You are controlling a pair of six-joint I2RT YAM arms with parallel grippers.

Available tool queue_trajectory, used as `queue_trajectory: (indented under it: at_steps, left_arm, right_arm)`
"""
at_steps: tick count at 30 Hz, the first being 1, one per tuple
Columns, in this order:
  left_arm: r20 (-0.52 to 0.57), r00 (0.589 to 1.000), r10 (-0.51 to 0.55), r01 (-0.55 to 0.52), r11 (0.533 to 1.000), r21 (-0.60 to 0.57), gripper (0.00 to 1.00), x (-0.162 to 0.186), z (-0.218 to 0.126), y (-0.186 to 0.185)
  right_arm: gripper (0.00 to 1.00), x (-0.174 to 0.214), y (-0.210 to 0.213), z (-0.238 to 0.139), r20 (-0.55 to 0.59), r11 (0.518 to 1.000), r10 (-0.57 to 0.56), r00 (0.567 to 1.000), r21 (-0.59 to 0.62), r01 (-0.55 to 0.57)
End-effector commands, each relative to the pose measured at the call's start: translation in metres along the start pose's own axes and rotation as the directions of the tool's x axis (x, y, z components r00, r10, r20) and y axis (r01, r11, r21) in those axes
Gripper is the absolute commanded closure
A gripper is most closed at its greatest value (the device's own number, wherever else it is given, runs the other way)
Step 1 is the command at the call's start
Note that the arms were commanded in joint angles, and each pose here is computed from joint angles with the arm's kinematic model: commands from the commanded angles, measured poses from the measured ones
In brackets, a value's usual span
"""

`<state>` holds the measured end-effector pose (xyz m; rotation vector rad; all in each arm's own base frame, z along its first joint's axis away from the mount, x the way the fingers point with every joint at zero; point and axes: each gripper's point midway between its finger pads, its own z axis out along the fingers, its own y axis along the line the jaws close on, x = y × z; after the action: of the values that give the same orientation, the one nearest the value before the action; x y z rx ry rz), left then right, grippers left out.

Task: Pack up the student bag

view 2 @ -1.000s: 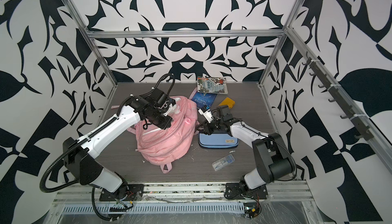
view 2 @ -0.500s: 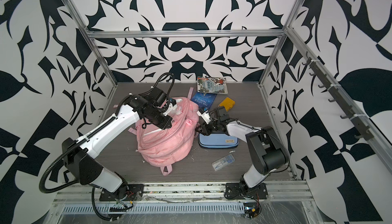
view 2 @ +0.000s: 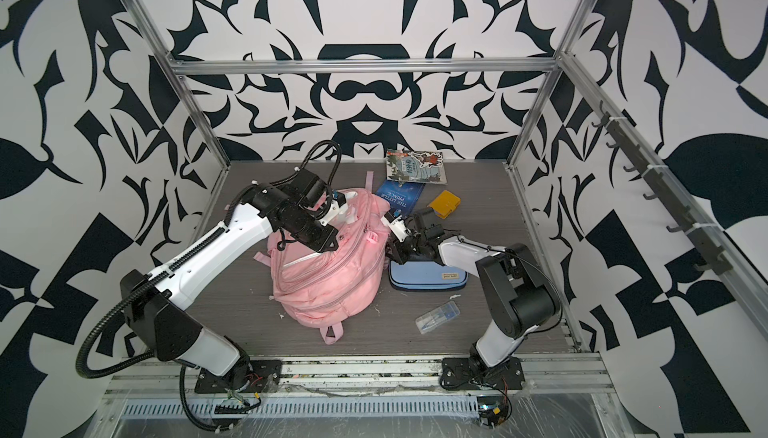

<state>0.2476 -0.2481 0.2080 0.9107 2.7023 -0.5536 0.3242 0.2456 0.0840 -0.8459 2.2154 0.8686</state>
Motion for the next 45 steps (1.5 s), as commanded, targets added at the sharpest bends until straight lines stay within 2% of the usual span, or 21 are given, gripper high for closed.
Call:
queue_trajectory:
  at_steps: [1, 16, 21, 25, 30, 35, 40, 45]
  left_arm:
    - [0.044, 0.998, 0.036, -0.040, 0.995, 0.087, 1.00, -0.009, -0.012, -0.020]
    - [0.058, 0.998, 0.020, -0.024, 0.996, 0.085, 1.00, -0.010, -0.013, -0.015]
    - [0.077, 0.993, -0.088, 0.084, 0.995, 0.052, 1.00, -0.014, -0.018, 0.008]
    - [0.089, 0.982, -0.169, 0.167, 0.986, 0.026, 1.00, -0.016, -0.018, 0.025]
    - [0.104, 0.965, -0.240, 0.241, 0.971, 0.003, 1.00, -0.019, -0.019, 0.038]
    - [0.135, 0.936, -0.325, 0.319, 0.946, 0.063, 1.00, -0.032, -0.016, 0.033]
    - [0.132, 0.904, -0.406, 0.397, 0.913, 0.093, 1.00, -0.030, -0.006, 0.032]
    - [0.141, 0.902, -0.408, 0.392, 0.911, 0.128, 1.00, -0.024, -0.002, 0.025]
  right_arm:
    - [0.78, -0.028, 0.003, -0.015, 0.094, 0.996, -0.076, 0.993, 0.053, 0.071]
    - [0.96, -0.017, 0.001, -0.032, 0.056, 0.987, -0.103, 0.993, 0.131, 0.095]
    - [0.98, -0.011, -0.003, -0.041, 0.039, 0.975, -0.131, 0.991, 0.186, 0.122]
    - [1.00, -0.003, 0.003, -0.045, -0.038, 0.957, -0.204, 0.978, 0.201, 0.208]
    - [1.00, 0.003, 0.018, -0.051, -0.107, 0.941, -0.271, 0.957, 0.181, 0.287]
    - [1.00, 0.020, 0.046, -0.042, -0.224, 0.910, -0.369, 0.902, 0.112, 0.400]
    - [0.96, 0.009, 0.060, -0.044, -0.162, 0.925, -0.343, 0.925, 0.112, 0.362]
    - [0.86, 0.003, 0.067, -0.044, -0.101, 0.951, -0.287, 0.953, 0.093, 0.296]
